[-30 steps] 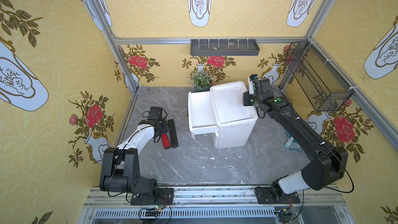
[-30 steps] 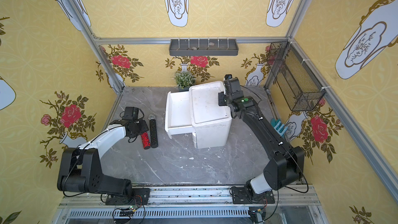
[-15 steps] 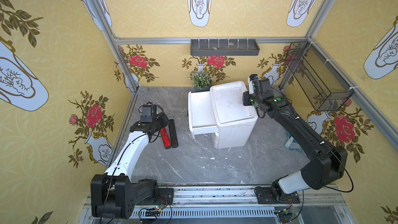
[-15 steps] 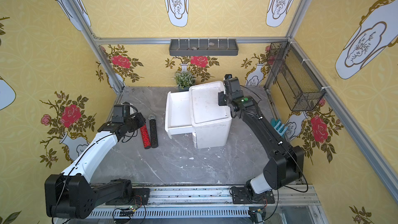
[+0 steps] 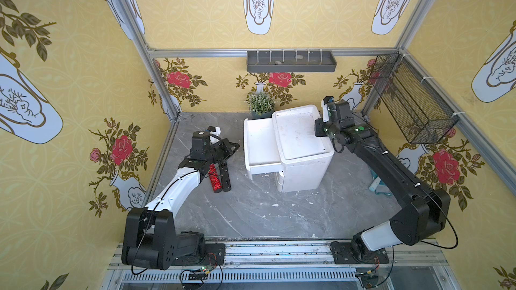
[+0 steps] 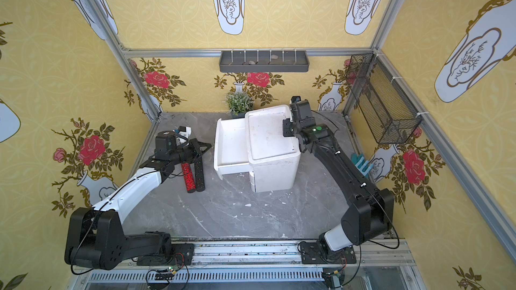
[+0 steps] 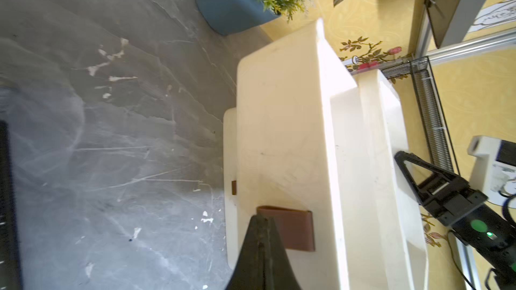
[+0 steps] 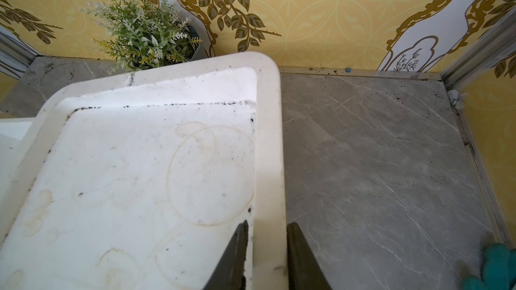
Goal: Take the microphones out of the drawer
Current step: Place the microphone at the center of the board, then close the drawer in the storage box.
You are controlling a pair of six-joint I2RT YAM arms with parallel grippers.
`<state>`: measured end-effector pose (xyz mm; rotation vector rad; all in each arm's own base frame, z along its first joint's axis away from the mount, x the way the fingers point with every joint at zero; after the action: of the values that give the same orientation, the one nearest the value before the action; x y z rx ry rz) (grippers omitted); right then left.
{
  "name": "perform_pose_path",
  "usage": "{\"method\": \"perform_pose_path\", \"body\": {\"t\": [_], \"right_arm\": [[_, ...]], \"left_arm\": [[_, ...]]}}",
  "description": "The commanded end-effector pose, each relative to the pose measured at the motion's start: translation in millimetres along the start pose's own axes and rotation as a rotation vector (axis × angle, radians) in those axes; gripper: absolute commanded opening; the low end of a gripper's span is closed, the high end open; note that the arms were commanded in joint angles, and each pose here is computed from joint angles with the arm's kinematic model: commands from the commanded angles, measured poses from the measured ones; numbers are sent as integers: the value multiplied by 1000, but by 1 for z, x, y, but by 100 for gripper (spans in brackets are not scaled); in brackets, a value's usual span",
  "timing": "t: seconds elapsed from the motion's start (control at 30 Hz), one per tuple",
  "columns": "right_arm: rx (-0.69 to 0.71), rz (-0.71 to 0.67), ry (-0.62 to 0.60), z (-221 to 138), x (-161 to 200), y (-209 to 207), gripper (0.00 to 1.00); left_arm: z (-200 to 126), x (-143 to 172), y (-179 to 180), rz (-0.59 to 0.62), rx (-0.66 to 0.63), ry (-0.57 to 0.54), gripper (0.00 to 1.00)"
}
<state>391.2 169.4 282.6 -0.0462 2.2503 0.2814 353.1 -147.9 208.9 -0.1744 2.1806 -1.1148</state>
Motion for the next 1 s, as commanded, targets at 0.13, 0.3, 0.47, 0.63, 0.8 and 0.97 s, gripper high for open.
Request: {"method": "perform_pose_path", "body": {"t": [0.13, 0.3, 0.47, 0.63, 0.8, 0.97], "right_arm": [[-31, -8, 129, 5, 30, 4, 27], [-30, -8, 131, 5, 31, 3, 27], [-32, -4, 135, 6, 32, 4, 27], [-32, -2, 135, 7, 33, 4, 27], [-38, 0, 136, 7, 33, 5, 26], [-38, 2, 134, 6, 35, 4, 26]], "left_arm": [[12, 9, -17, 8, 74, 43, 0], [15, 12, -26, 12, 95, 54, 0], [17, 12, -47, 32, 135, 62, 0], [20, 16, -68, 52, 172, 70, 0], [33, 23, -75, 48, 190, 101, 0], [49, 31, -82, 42, 213, 135, 0]]}}
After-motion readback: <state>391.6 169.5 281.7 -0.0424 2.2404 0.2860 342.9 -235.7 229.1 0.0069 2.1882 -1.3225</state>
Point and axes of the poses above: each gripper's point midway between its finger pads, its own z axis out along the fingers, its own y axis along the line the jaws close on, x = y × z, the point moved 2 cm from there along -z, back along the fingers, and after that the axes turned 9 degrees about z, right-handed, at the moved point
